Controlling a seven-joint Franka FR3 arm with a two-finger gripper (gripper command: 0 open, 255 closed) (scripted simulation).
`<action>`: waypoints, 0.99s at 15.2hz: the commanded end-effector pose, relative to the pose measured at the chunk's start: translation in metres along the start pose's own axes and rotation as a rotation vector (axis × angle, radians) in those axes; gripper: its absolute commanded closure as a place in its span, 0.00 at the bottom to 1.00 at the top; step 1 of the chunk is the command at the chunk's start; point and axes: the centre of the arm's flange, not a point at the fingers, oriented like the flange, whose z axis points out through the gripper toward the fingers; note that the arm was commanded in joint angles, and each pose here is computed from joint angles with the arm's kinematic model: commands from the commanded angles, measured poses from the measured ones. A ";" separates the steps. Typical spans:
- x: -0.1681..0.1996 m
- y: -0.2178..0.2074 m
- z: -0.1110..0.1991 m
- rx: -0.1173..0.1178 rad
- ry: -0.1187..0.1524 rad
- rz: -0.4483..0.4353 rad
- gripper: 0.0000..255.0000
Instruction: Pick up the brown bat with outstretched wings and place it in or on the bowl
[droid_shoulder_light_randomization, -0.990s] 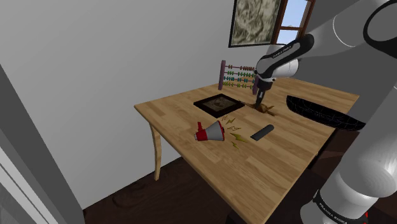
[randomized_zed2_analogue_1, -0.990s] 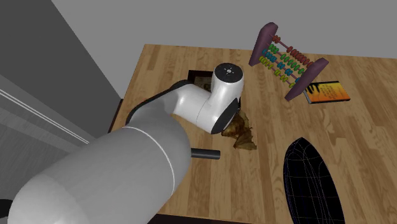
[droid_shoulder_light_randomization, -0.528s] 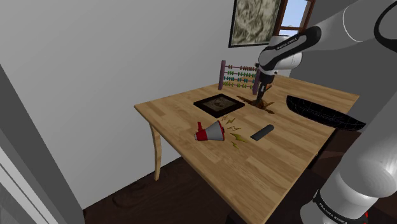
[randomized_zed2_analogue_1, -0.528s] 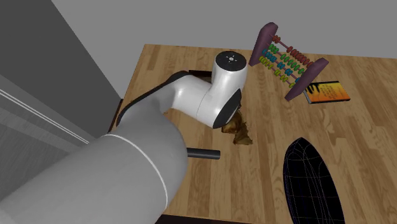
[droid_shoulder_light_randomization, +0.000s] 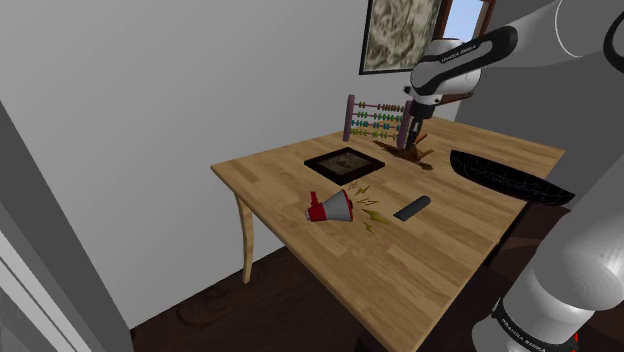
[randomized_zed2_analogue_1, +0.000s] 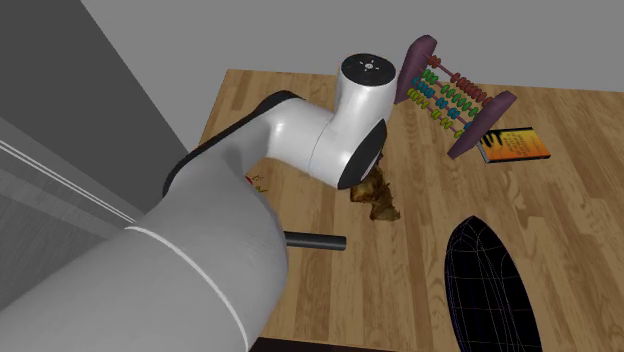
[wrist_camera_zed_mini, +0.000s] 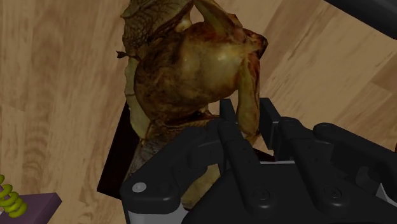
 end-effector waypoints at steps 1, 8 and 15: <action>0.000 0.002 -0.011 -0.001 0.000 0.000 1.00; -0.023 0.013 -0.036 -0.001 0.000 0.000 1.00; -0.109 0.044 -0.046 -0.001 0.000 0.000 1.00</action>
